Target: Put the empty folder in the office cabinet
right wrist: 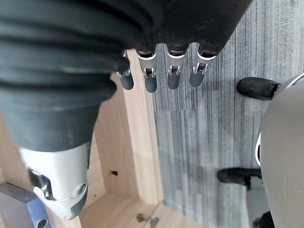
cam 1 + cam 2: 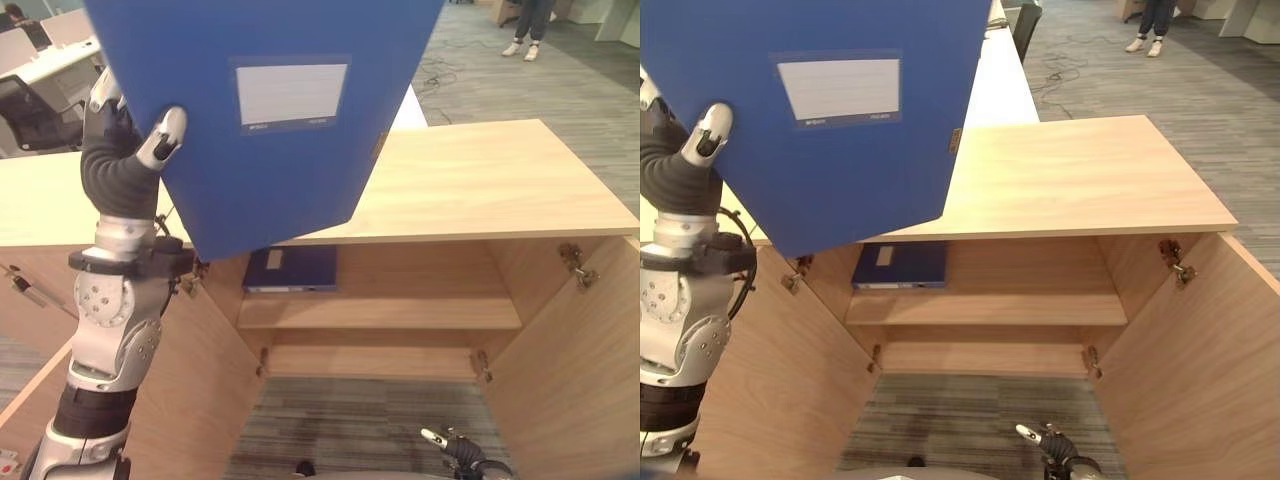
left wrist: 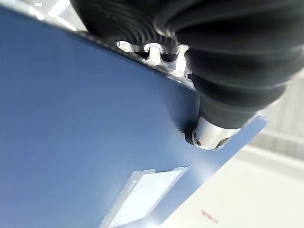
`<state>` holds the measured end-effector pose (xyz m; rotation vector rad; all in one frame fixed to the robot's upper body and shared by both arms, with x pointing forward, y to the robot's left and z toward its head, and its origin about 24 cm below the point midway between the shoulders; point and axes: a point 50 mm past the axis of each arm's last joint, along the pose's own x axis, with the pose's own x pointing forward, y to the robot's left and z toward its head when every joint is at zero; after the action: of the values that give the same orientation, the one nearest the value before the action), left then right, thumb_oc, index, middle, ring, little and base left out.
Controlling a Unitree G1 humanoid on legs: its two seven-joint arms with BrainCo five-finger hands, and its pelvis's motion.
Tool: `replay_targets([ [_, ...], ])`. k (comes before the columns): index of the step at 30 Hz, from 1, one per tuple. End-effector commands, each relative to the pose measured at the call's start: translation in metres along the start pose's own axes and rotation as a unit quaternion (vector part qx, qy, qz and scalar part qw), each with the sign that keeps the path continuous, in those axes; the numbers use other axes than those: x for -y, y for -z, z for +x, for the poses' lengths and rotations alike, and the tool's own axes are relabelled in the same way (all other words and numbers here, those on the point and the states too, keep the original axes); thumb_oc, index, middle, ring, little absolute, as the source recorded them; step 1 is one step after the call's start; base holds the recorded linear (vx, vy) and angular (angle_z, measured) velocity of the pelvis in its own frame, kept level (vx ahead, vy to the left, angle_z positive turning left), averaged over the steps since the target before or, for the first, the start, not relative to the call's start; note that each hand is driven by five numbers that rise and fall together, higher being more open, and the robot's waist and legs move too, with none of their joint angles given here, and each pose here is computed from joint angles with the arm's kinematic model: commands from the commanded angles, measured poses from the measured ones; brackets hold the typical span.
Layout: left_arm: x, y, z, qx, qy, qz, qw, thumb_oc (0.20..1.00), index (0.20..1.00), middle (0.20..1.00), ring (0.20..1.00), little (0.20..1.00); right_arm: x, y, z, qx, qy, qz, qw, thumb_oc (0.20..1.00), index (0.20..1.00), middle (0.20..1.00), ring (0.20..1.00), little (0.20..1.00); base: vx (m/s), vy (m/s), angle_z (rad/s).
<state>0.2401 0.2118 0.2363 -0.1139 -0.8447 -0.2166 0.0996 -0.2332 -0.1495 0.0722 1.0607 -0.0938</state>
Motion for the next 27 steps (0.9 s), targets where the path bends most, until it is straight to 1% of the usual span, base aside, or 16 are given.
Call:
replay_targets([
  [1, -0.014, -0.026, 0.014, 0.040, 0.024, -0.031, 0.998, 0.200, 0.200, 0.200, 0.200, 0.200, -0.020, -0.028, 0.011, 0.028, -0.034, -0.009, 0.999, 1.000, 1.000, 1.000, 1.000, 1.000, 0.00, 0.000, 0.00],
  [3, -0.017, -0.025, 0.013, 0.028, 0.028, -0.031, 0.999, 0.200, 0.200, 0.200, 0.200, 0.200, -0.020, -0.028, 0.011, 0.028, -0.035, -0.010, 0.999, 1.000, 1.000, 1.000, 1.000, 1.000, 0.00, 0.000, 0.00],
  [8, -0.024, -0.014, 0.004, -0.049, 0.051, -0.031, 0.997, 0.200, 0.200, 0.200, 0.200, 0.200, -0.020, -0.031, 0.012, 0.029, -0.037, -0.010, 0.999, 1.000, 1.000, 1.000, 1.000, 1.000, 0.00, 0.000, 0.00],
  [9, -0.024, -0.014, 0.004, -0.049, 0.051, -0.031, 0.997, 0.200, 0.200, 0.200, 0.200, 0.200, -0.020, -0.031, 0.012, 0.029, -0.037, -0.010, 0.999, 1.000, 1.000, 1.000, 1.000, 1.000, 0.00, 0.000, 0.00],
  [10, -0.024, -0.005, -0.002, -0.091, 0.060, -0.024, 0.994, 0.200, 0.200, 0.200, 0.200, 0.200, -0.019, -0.035, 0.012, 0.034, -0.037, -0.011, 0.999, 1.000, 1.000, 1.000, 1.000, 1.000, 0.00, 0.000, 0.00],
  [16, -0.021, 0.009, -0.012, -0.139, 0.067, -0.024, 0.988, 0.200, 0.200, 0.200, 0.200, 0.200, -0.026, -0.052, 0.011, 0.072, -0.052, -0.003, 0.996, 1.000, 1.000, 1.000, 1.000, 1.000, 0.00, 0.000, 0.00],
  [17, -0.019, 0.016, -0.019, -0.161, 0.071, -0.018, 0.984, 0.200, 0.200, 0.200, 0.200, 0.200, -0.033, -0.073, 0.008, 0.119, -0.072, 0.004, 0.990, 1.000, 1.000, 1.000, 1.000, 1.000, 0.00, 0.000, 0.00],
  [19, -0.019, 0.017, -0.019, -0.161, 0.071, -0.018, 0.984, 0.200, 0.200, 0.200, 0.200, 0.200, -0.033, -0.073, 0.007, 0.119, -0.072, 0.004, 0.990, 1.000, 1.000, 1.000, 1.000, 1.000, 0.00, 0.000, 0.00],
  [20, -0.018, 0.021, -0.024, -0.175, 0.070, -0.017, 0.982, 0.200, 0.200, 0.200, 0.200, 0.200, -0.038, -0.091, 0.002, 0.160, -0.090, 0.009, 0.983, 1.000, 1.000, 1.000, 1.000, 1.000, 0.00, 0.000, 0.00],
  [22, -0.018, 0.025, -0.027, -0.187, 0.072, -0.012, 0.980, 0.200, 0.200, 0.200, 0.200, 0.200, -0.043, -0.113, -0.007, 0.211, -0.111, 0.010, 0.971, 1.000, 1.000, 1.000, 1.000, 1.000, 0.00, 0.000, 0.00],
  [24, -0.018, 0.031, -0.032, -0.203, 0.076, -0.003, 0.976, 0.200, 0.200, 0.200, 0.200, 0.200, -0.052, -0.153, -0.032, 0.303, -0.155, 0.000, 0.940, 1.000, 1.000, 1.000, 1.000, 1.000, -0.01, 0.007, -0.02],
  [25, -0.018, 0.031, -0.032, -0.203, 0.076, -0.003, 0.976, 0.200, 0.200, 0.200, 0.200, 0.200, -0.052, -0.153, -0.032, 0.303, -0.155, 0.000, 0.940, 1.000, 1.000, 1.000, 1.000, 1.000, 0.00, 0.000, 0.00],
  [27, -0.017, 0.035, -0.036, -0.212, 0.076, -0.005, 0.974, 0.200, 0.200, 0.200, 0.200, 0.200, -0.058, -0.165, -0.043, 0.333, -0.180, -0.001, 0.926, 1.000, 1.000, 1.000, 1.000, 1.000, 0.00, 0.000, 0.00],
])
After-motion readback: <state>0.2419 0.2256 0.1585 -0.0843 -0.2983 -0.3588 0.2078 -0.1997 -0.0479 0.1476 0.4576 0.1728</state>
